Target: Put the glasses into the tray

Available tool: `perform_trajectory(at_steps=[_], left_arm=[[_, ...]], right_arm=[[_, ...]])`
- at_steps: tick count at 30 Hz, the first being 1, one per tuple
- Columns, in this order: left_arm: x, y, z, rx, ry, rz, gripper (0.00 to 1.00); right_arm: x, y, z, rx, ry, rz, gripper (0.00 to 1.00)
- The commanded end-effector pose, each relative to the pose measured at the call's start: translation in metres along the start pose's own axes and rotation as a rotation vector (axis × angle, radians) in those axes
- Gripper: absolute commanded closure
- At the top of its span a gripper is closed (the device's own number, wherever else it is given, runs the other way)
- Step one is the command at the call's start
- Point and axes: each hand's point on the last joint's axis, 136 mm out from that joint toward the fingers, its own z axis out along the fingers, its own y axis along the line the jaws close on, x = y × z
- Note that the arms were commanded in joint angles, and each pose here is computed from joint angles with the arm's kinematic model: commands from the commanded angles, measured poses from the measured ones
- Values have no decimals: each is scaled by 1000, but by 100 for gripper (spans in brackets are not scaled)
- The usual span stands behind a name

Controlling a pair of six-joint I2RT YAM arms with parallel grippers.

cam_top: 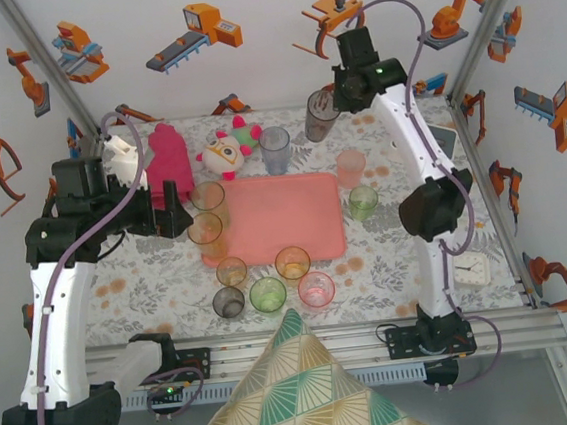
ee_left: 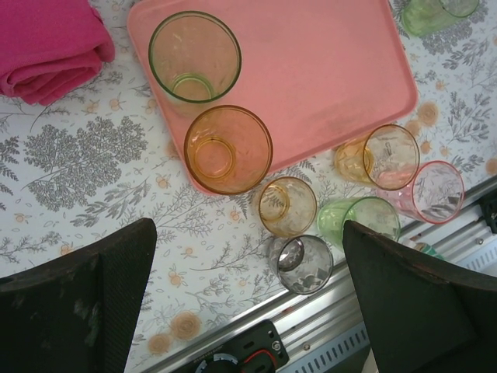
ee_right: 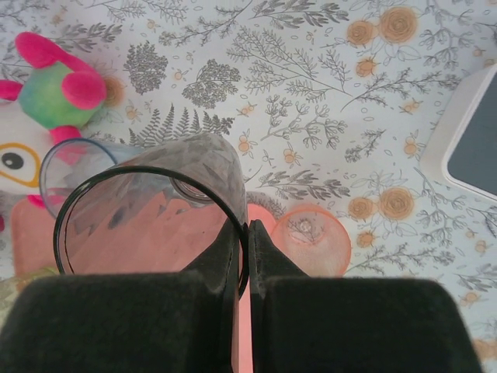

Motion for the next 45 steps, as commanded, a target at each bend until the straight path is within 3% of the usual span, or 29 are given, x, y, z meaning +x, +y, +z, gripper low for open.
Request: perform_trajectory(at_steps=[1,11,20,30,45], left_arm=[[-10,-4,-12,-10,-40,2,3],[-10,-2,-12,-18,-46,-6,3],[-13,1,-13,-8,-69,-36,3],[-16,1,-17,2,-94,-56,3],[-17,0,-15,19,-108,-68,3]], right_arm=[[-8,3,-40,-2,-41,-26,96],[3,51,-84,-59,-72,-129,96],[27,126,-97,-143,-84,-236,95],[51,200,-64,-218,-93,-301,95],[72,231,-14,-262,-76,-254,95]])
